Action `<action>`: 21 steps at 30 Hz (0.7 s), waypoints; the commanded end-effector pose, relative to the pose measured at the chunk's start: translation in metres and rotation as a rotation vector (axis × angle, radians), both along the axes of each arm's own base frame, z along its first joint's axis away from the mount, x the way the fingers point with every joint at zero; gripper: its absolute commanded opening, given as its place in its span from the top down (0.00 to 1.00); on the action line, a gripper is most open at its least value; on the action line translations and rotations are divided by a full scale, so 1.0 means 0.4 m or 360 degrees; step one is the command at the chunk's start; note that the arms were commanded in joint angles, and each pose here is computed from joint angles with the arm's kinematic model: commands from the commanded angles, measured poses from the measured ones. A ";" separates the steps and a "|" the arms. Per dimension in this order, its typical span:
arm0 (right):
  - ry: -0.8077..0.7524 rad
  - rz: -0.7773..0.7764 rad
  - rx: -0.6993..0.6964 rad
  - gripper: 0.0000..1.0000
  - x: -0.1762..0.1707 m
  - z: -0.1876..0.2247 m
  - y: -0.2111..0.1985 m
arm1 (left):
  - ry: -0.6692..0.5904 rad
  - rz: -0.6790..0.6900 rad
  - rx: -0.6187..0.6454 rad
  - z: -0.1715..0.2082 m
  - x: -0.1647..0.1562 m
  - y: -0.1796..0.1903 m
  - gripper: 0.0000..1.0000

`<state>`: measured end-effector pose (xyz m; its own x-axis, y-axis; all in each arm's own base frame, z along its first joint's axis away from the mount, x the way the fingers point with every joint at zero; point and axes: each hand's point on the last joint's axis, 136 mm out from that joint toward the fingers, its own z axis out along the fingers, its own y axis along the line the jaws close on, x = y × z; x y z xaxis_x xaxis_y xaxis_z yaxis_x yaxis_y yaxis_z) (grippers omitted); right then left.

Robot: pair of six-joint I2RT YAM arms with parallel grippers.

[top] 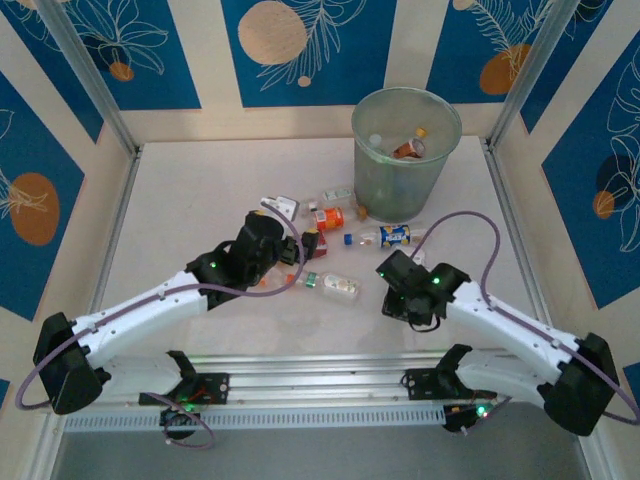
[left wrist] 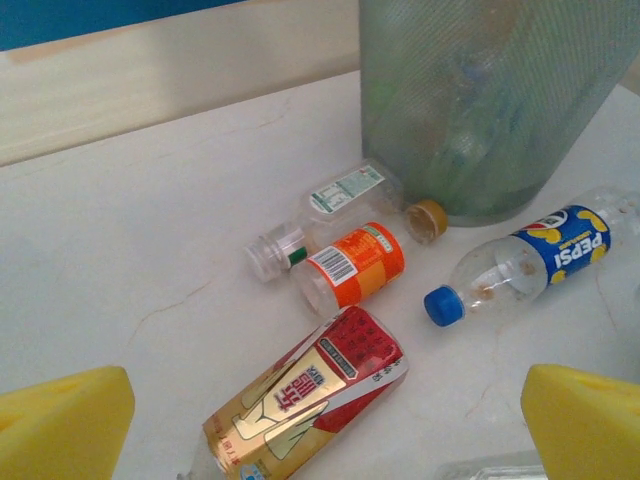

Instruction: Put the plastic bottles in the bin

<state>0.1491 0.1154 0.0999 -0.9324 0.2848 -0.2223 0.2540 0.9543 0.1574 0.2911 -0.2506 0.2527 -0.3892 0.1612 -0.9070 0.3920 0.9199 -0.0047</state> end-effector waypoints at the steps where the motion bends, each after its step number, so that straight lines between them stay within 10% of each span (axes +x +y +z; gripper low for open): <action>1: -0.0099 0.0008 0.0009 1.00 -0.006 0.079 -0.024 | -0.0015 0.0116 -0.0051 0.027 0.007 0.035 0.01; 10: -0.0580 0.0168 0.0120 1.00 0.092 0.361 0.012 | -0.0003 0.0174 -0.0055 0.023 0.018 0.058 0.00; 21: -0.1038 0.0159 0.0054 1.00 0.411 0.652 0.046 | 0.0022 0.0226 -0.0066 0.013 0.004 0.108 0.00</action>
<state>0.2876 0.1379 0.3298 -0.7001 0.2353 -0.6742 0.0509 0.9582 0.2815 0.2941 -0.2217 0.2579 -0.4127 0.0937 -0.9060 0.2969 0.9542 -0.0365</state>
